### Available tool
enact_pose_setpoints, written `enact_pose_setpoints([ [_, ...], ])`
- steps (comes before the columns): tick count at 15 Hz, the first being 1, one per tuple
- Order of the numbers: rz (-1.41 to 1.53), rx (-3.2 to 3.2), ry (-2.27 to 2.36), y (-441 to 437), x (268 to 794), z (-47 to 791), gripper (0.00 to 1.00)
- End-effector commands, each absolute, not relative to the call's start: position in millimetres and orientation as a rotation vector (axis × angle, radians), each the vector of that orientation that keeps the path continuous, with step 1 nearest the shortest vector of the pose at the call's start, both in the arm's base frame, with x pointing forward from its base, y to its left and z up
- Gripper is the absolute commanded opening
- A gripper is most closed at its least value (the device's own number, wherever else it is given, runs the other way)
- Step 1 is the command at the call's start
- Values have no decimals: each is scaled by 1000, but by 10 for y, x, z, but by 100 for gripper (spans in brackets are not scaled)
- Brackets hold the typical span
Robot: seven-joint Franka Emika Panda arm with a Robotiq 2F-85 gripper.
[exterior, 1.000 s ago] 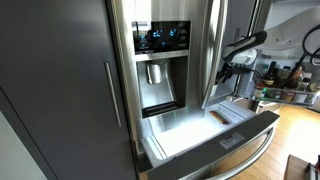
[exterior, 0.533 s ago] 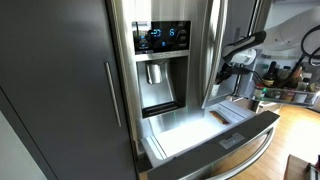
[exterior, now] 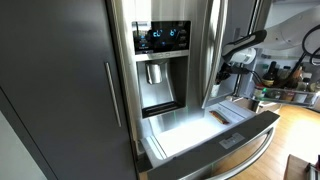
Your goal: Take the candy bar out of the cup
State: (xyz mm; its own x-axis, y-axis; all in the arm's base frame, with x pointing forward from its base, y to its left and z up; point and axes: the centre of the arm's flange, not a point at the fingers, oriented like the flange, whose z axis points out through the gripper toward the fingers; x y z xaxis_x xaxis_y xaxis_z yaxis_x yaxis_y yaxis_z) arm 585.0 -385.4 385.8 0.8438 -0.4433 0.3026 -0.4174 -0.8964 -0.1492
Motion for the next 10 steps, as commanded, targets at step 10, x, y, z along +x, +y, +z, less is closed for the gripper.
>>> enact_pose_setpoints([
  [10,-187,-3022,413,-2973,5019,4195,1],
])
